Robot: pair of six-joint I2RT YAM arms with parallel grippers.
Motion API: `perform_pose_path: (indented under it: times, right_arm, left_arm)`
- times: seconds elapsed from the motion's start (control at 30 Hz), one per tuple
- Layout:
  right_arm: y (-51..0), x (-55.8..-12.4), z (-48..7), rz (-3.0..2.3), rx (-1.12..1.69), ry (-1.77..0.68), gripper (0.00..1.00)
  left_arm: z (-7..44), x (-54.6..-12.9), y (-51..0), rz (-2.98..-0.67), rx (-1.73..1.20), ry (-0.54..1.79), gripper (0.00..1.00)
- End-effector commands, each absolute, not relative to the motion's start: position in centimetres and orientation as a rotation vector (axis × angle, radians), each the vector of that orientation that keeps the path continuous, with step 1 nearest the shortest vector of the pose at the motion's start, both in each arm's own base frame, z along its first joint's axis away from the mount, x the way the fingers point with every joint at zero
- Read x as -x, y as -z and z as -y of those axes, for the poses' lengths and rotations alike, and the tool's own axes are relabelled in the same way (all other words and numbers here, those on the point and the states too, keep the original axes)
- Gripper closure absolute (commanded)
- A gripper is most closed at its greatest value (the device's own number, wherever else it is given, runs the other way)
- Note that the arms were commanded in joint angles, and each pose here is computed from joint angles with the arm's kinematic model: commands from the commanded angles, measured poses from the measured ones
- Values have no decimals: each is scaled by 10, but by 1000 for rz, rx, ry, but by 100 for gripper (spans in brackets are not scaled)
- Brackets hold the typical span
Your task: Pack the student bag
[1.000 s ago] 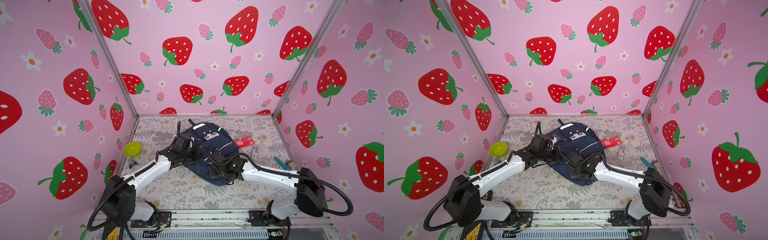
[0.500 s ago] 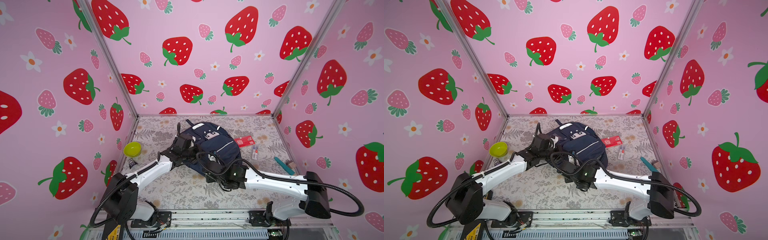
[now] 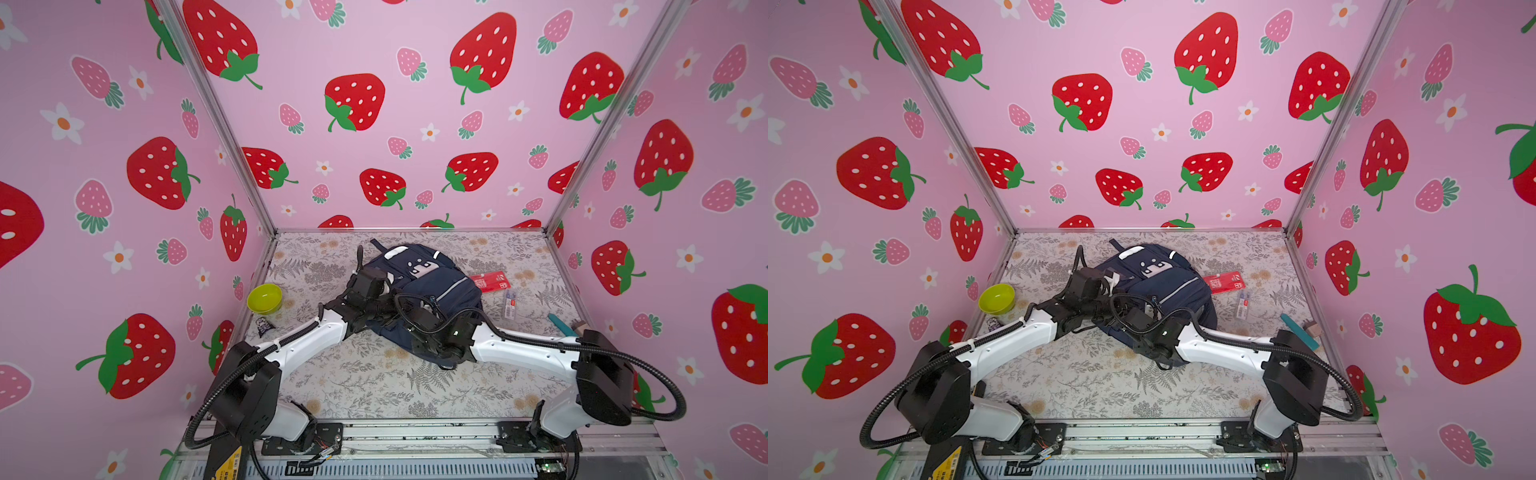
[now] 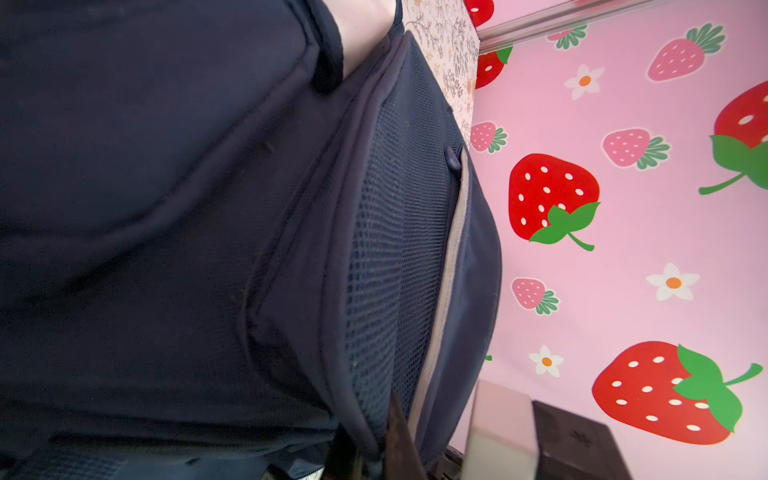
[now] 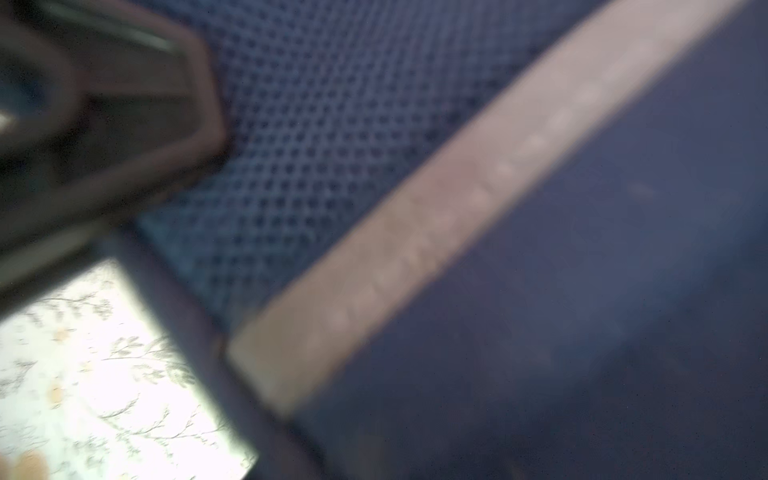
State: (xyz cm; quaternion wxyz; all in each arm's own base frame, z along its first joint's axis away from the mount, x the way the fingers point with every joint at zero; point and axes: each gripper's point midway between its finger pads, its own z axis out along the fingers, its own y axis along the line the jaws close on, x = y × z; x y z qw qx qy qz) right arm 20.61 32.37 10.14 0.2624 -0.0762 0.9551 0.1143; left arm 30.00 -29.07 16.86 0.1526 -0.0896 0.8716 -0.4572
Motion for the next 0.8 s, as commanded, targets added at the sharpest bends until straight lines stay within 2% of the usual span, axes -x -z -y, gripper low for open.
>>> perform_pose_path:
  times: [0.0, 0.17, 0.4, 0.5, 0.63, 0.7, 0.77]
  right_arm:
    - [-105, -220, -314, -2561, 125, -233, 64]
    - [-102, -220, -304, -2567, 106, -197, 82]
    - [-106, -218, -298, -2564, 124, -187, 96]
    - [-110, -215, -299, -2567, 140, -203, 96]
    - [-112, -217, -297, -2555, 122, -195, 74]
    - [-113, -221, -296, -2542, 108, -177, 73]
    - [-113, -226, -300, -2534, 104, -162, 79]
  left_arm:
    - [314, -285, -211, -2410, 50, 1488, 100]
    - [313, -283, -210, -2415, 32, 1477, 100]
    - [311, -282, -207, -2420, 31, 1461, 100]
    - [310, -282, -207, -2421, 33, 1456, 100]
    - [311, -283, -208, -2413, 38, 1469, 100]
    - [313, -283, -210, -2407, 34, 1481, 100]
    - [312, -282, -212, -2404, 31, 1485, 100]
